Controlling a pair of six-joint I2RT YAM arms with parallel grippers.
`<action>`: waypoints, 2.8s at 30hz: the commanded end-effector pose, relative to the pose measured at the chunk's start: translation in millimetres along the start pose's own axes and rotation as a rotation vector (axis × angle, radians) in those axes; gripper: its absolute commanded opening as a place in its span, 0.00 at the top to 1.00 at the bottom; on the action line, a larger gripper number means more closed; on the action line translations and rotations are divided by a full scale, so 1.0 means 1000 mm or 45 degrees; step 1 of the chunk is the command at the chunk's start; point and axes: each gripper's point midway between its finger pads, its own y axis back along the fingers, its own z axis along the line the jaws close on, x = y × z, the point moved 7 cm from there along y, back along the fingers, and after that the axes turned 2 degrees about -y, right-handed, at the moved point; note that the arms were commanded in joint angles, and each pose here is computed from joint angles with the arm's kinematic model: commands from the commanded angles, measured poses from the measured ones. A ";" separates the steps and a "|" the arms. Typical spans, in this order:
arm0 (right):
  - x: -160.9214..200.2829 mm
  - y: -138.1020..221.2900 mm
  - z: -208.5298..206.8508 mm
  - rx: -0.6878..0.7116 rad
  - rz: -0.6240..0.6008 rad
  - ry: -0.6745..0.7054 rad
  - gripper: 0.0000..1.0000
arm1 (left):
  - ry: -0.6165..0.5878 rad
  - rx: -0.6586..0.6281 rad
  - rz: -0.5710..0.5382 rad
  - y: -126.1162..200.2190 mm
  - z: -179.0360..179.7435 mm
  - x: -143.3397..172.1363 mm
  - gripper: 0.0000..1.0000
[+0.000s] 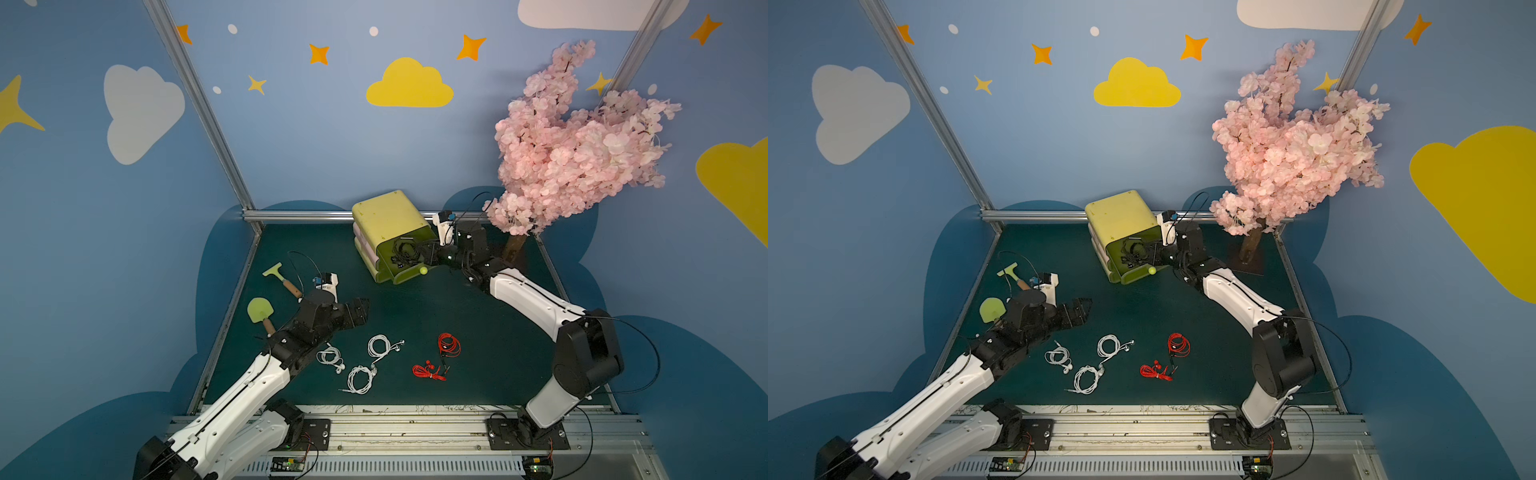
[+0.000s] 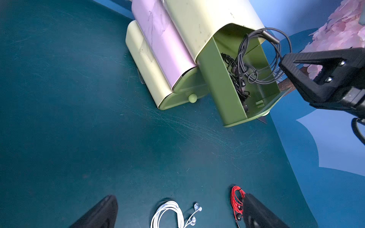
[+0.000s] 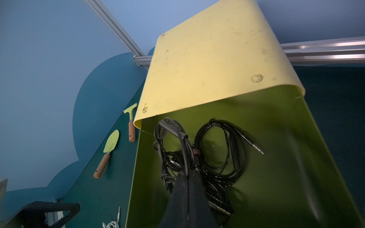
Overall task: Place the wired earphones into the drawer by color
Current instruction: Place the wired earphones in the drawer, then close the drawer in the storage box.
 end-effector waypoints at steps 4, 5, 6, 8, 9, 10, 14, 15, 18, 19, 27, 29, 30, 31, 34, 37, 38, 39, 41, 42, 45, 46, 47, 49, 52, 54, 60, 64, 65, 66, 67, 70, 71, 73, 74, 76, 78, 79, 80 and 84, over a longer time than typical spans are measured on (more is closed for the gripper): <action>-0.012 0.012 0.005 -0.014 -0.050 0.005 0.86 | 0.007 0.006 -0.022 0.000 0.000 -0.002 0.00; -0.013 0.013 0.005 -0.014 -0.055 0.008 0.82 | 0.008 0.007 -0.026 0.001 0.000 -0.003 0.00; -0.015 0.014 0.006 -0.011 -0.057 0.009 0.76 | 0.006 0.006 -0.027 0.001 0.000 -0.003 0.00; -0.019 0.017 0.008 -0.006 -0.065 0.018 0.70 | 0.003 0.005 -0.031 0.001 -0.001 -0.005 0.00; -0.021 0.019 0.009 -0.004 -0.070 0.023 0.67 | -0.001 0.002 -0.032 0.001 -0.001 -0.006 0.00; -0.023 0.021 0.011 -0.005 -0.073 0.031 0.67 | -0.006 0.003 -0.037 0.002 -0.002 -0.008 0.00; -0.028 0.033 0.017 0.001 -0.086 0.067 0.60 | -0.024 -0.018 -0.053 0.002 -0.007 -0.019 0.00; -0.029 0.037 0.019 0.005 -0.088 0.076 0.57 | -0.026 -0.027 -0.055 0.002 -0.008 -0.023 0.00; -0.028 0.050 0.023 0.020 -0.091 0.102 0.44 | -0.034 -0.051 -0.068 0.002 -0.012 -0.038 0.00; -0.028 0.054 0.024 0.027 -0.093 0.109 0.39 | -0.036 -0.058 -0.068 0.000 -0.013 -0.043 0.00; -0.004 0.086 0.026 0.050 -0.032 0.149 0.02 | -0.040 -0.041 -0.106 -0.015 -0.016 -0.096 0.00; 0.006 0.090 0.023 0.061 -0.018 0.143 0.01 | -0.035 -0.032 -0.114 -0.021 -0.018 -0.110 0.00; 0.010 0.092 0.022 0.063 -0.014 0.141 0.02 | -0.036 -0.027 -0.113 -0.025 -0.019 -0.117 0.00; 0.015 0.094 0.020 0.065 -0.008 0.139 0.01 | -0.038 -0.023 -0.113 -0.028 -0.020 -0.122 0.00; 0.027 0.098 0.018 0.053 0.001 0.123 0.02 | -0.033 0.000 -0.094 -0.044 -0.024 -0.137 0.00; 0.038 0.099 0.014 0.052 -0.003 0.102 0.02 | -0.020 0.017 -0.070 -0.062 -0.025 -0.148 0.00; 0.041 0.098 0.012 0.048 -0.001 0.095 0.02 | -0.015 0.017 -0.063 -0.069 -0.024 -0.151 0.00; 0.044 0.098 0.011 0.044 0.014 0.082 0.02 | -0.009 0.014 -0.056 -0.075 -0.024 -0.154 0.00; 0.048 0.096 0.011 0.039 0.039 0.062 0.02 | -0.006 0.009 -0.044 -0.085 -0.022 -0.158 0.00; 0.050 0.095 0.009 0.045 0.051 0.046 0.01 | -0.007 -0.002 -0.042 -0.090 -0.021 -0.160 0.00; 0.054 0.090 0.007 0.044 0.098 -0.020 0.01 | -0.011 -0.046 -0.024 -0.106 -0.015 -0.165 0.00; 0.055 0.089 0.006 0.036 0.110 -0.037 0.02 | -0.016 -0.062 -0.025 -0.111 -0.013 -0.167 0.00; 0.056 0.086 0.006 0.028 0.123 -0.050 0.01 | -0.009 -0.066 -0.013 -0.115 -0.012 -0.168 0.00; 0.057 0.083 0.007 0.014 0.145 -0.072 0.01 | -0.006 -0.045 0.007 -0.123 -0.012 -0.170 0.00; 0.057 0.080 0.007 0.000 0.169 -0.098 0.01 | 0.011 -0.037 0.030 -0.134 -0.012 -0.171 0.00; 0.057 0.078 0.007 -0.004 0.176 -0.109 0.01 | 0.014 -0.034 0.033 -0.138 -0.011 -0.172 0.00; 0.056 0.071 0.007 -0.025 0.198 -0.162 0.01 | 0.026 -0.039 0.040 -0.149 -0.008 -0.173 0.00; 0.054 0.065 0.007 -0.037 0.208 -0.199 0.02 | 0.042 -0.039 0.055 -0.154 -0.006 -0.170 0.00; 0.053 0.064 0.007 -0.039 0.210 -0.206 0.01 | 0.046 -0.038 0.059 -0.156 -0.005 -0.169 0.00; 0.052 0.062 0.007 -0.043 0.212 -0.212 0.01 | 0.048 -0.038 0.065 -0.157 -0.004 -0.168 0.00; 0.051 0.061 0.007 -0.043 0.215 -0.219 0.02 | 0.049 -0.037 0.071 -0.157 -0.004 -0.168 0.00; 0.048 0.057 0.006 -0.044 0.210 -0.229 0.01 | 0.054 -0.048 0.090 -0.160 -0.001 -0.164 0.00; 0.047 0.055 0.006 -0.046 0.209 -0.232 0.01 | 0.056 -0.049 0.099 -0.161 -0.001 -0.161 0.00; 0.044 0.052 0.006 -0.050 0.206 -0.231 0.01 | 0.064 -0.054 0.113 -0.161 0.001 -0.158 0.00; 0.042 0.051 0.007 -0.053 0.202 -0.228 0.02 | 0.068 -0.056 0.118 -0.161 0.002 -0.155 0.00; 0.039 0.047 0.006 -0.055 0.196 -0.224 0.02 | 0.077 -0.058 0.126 -0.162 0.004 -0.152 0.00; 0.035 0.042 0.007 -0.064 0.197 -0.221 0.01 | 0.079 -0.059 0.128 -0.161 0.004 -0.151 0.00; 0.033 0.040 0.007 -0.069 0.198 -0.221 0.01 | 0.079 -0.059 0.127 -0.160 0.004 -0.151 0.00; 0.032 0.037 0.006 -0.072 0.202 -0.224 0.01 | 0.079 -0.062 0.128 -0.160 0.004 -0.151 0.00; 0.030 0.028 0.005 -0.087 0.206 -0.231 0.01 | 0.074 -0.067 0.128 -0.158 0.004 -0.152 0.00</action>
